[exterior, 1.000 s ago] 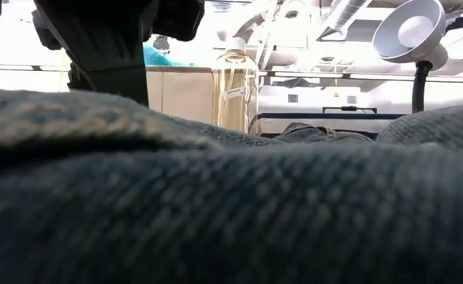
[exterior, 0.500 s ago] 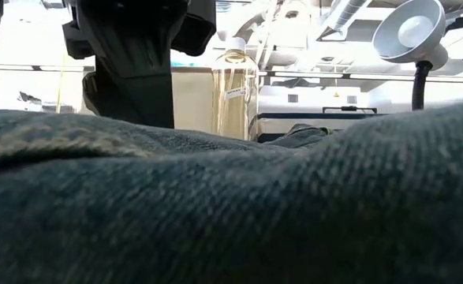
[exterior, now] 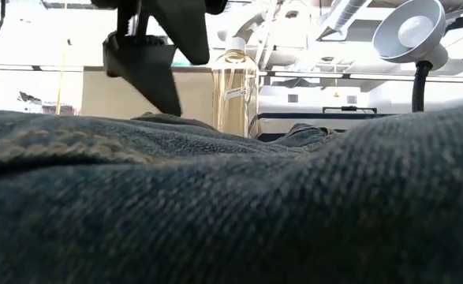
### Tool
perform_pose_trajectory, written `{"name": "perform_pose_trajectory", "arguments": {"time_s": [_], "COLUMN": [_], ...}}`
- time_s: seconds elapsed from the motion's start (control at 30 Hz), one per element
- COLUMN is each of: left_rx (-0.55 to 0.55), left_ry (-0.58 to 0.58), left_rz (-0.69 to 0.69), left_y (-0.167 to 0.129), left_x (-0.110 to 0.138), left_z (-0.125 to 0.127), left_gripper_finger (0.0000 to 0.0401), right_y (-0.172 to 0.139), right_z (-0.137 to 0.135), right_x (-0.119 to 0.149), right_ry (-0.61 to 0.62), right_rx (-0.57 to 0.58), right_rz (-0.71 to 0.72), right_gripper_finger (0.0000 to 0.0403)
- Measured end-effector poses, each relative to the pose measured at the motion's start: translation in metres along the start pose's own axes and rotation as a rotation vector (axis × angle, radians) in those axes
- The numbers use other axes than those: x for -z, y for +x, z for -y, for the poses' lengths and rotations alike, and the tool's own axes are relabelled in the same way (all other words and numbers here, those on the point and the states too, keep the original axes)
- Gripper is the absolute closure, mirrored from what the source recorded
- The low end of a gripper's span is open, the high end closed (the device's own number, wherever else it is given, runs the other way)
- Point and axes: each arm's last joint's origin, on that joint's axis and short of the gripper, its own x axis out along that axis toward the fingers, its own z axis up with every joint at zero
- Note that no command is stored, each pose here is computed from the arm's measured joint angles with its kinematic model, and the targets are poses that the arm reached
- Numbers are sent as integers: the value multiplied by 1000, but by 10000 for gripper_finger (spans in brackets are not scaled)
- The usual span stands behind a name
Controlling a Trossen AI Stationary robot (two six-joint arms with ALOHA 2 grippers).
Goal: Sort clothes
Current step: Put the dark blue pants into the blue laundry organizer
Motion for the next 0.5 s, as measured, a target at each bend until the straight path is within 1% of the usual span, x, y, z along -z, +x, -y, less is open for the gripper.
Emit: {"name": "perform_pose_trajectory", "arguments": {"time_s": [0.17,0.23,0.3,0.5], "left_rx": [-51,-95,-126,-159], "left_ry": [57,65,73,78], "left_rz": [49,66,63,38], "left_y": [2,6,10,26], "left_x": [1,3,7,19], "left_z": [-3,-8,-13,-30], "left_gripper_finger": [85,85,85,85], "right_y": [0,0,0,0], "right_z": [0,0,0,0], "right_x": [0,0,0,0], "right_ry": [1,0,0,-3], "right_rx": [-1,-1,-1,0], "right_rz": [1,1,1,0], "right_gripper_finger": [196,196,196,196]}}
